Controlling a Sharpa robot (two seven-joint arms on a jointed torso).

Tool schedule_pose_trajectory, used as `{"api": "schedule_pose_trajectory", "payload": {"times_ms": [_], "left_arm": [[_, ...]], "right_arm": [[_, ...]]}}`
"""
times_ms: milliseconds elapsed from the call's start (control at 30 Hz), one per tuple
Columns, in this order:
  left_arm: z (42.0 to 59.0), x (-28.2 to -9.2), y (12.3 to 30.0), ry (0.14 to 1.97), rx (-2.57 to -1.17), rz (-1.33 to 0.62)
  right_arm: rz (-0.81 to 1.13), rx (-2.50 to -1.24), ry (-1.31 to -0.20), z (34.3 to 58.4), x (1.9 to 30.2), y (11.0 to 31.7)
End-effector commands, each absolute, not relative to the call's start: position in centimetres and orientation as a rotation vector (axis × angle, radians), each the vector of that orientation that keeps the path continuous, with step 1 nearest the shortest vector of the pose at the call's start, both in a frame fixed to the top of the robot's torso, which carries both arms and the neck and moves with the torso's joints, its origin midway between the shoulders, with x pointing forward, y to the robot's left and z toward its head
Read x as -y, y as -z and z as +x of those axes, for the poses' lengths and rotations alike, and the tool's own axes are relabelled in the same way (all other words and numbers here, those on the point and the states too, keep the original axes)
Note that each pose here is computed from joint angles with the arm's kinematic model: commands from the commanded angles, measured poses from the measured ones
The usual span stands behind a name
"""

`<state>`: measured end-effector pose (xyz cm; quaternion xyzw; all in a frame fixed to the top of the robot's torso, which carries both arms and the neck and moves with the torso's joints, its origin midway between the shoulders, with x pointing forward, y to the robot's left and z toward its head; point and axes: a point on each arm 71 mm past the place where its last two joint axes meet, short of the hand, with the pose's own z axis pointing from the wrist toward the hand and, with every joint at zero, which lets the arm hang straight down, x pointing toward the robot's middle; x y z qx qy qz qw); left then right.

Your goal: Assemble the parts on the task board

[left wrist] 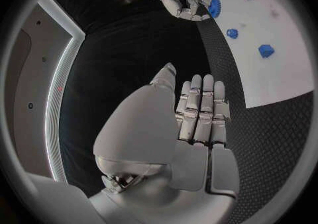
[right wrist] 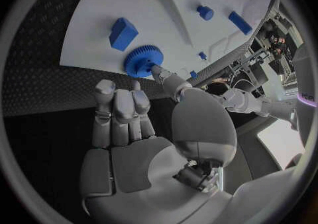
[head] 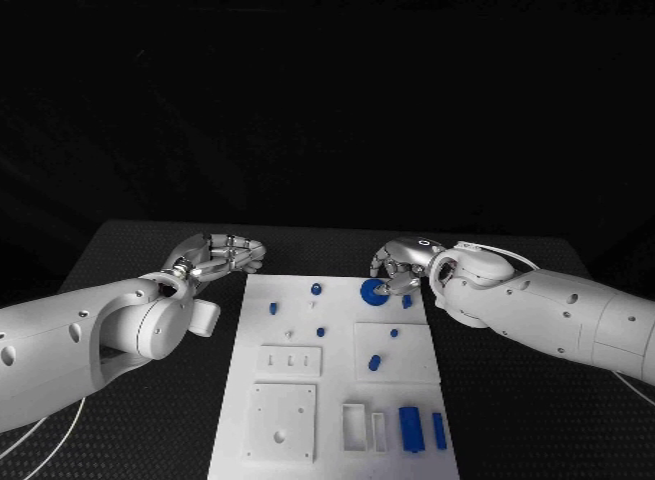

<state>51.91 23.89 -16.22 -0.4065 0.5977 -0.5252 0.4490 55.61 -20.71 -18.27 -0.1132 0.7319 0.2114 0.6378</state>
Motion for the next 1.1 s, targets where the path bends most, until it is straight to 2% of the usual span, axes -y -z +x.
{"api": "schedule_pose_trajectory", "payload": {"times_ms": [33,700,1100], "left_arm": [[51.9,-23.6,16.1,1.32,-1.483,-0.994],[51.9,-23.7,16.1,1.318,-1.487,-0.997],[51.8,-23.8,16.1,1.317,-1.487,-0.998]], "right_arm": [[-0.258,-1.667,-0.502,55.3,20.6,18.9],[-0.196,-1.556,-0.551,54.7,21.1,17.8],[-0.203,-1.639,-0.545,54.5,21.3,18.5]]}}
